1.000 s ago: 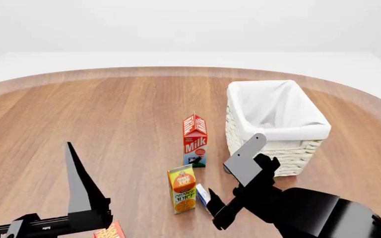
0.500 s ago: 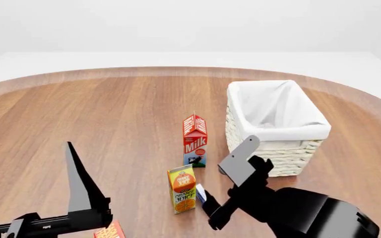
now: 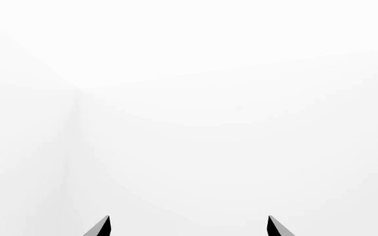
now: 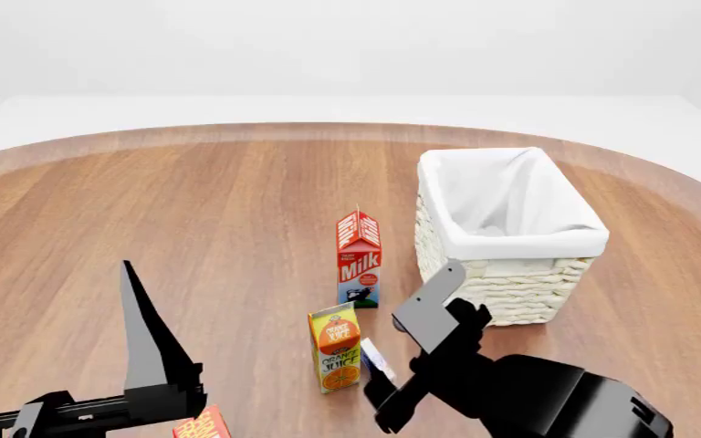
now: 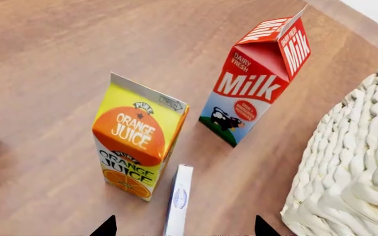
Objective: Pick up the cream cheese box and the butter, and put them in the basket.
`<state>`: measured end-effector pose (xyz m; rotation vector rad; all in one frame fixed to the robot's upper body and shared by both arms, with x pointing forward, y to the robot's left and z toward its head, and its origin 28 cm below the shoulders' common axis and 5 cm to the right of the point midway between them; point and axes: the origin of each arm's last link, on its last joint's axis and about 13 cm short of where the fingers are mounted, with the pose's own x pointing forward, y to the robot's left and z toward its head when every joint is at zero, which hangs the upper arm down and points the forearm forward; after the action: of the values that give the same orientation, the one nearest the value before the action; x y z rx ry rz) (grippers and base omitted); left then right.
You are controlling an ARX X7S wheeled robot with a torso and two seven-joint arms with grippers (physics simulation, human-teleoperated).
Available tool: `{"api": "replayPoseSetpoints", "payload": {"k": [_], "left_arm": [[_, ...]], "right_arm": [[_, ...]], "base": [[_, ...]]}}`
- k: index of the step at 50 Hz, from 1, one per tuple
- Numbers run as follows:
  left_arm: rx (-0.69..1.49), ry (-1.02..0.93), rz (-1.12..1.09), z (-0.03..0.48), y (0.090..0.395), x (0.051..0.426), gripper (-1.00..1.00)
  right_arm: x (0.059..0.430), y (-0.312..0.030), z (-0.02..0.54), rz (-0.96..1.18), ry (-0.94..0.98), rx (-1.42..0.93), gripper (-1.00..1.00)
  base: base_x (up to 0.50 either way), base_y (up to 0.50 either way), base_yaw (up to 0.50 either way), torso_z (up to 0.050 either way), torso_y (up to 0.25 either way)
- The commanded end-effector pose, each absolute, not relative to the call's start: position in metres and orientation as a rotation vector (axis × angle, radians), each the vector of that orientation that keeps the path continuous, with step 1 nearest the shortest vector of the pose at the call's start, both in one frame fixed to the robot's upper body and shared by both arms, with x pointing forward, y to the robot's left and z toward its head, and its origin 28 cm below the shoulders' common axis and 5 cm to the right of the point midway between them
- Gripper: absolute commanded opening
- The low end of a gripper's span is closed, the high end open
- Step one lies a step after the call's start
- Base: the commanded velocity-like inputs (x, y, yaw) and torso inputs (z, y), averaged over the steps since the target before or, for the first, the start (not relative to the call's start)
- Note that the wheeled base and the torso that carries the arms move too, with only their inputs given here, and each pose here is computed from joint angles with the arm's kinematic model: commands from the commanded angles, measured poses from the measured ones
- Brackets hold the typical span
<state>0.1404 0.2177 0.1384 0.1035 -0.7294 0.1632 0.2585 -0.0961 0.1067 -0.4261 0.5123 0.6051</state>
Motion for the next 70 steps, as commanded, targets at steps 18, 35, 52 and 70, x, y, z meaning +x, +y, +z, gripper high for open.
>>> {"api": "replayPoseSetpoints", "payload": {"k": [18,35,52,70], "left_arm": [[0.119,-0.758,0.17,0.139,0.219,0.14,1.0],[0.12,-0.758,0.17,0.139,0.219,0.139,1.0],[0.118,-0.753,0.167,0.138,0.219,0.14,1.0],[0.12,-0.742,0.167,0.137,0.219,0.142,1.0]], "right_arm": [[0.263,-0.094,0.095,0.6,0.505,-0.351,1.0],[0.267,-0.091,0.086,0.595,0.517,-0.34,1.0],[0.27,-0.088,0.078,0.594,0.534,-0.332,1.0],[0.275,-0.089,0.069,0.568,0.55,-0.306,1.0]], "base": [[0.0,0.0,0.0,0.0,0.0],[0.0,0.0,0.0,0.0,0.0],[0.0,0.0,0.0,0.0,0.0],[0.0,0.0,0.0,0.0,0.0]]}}
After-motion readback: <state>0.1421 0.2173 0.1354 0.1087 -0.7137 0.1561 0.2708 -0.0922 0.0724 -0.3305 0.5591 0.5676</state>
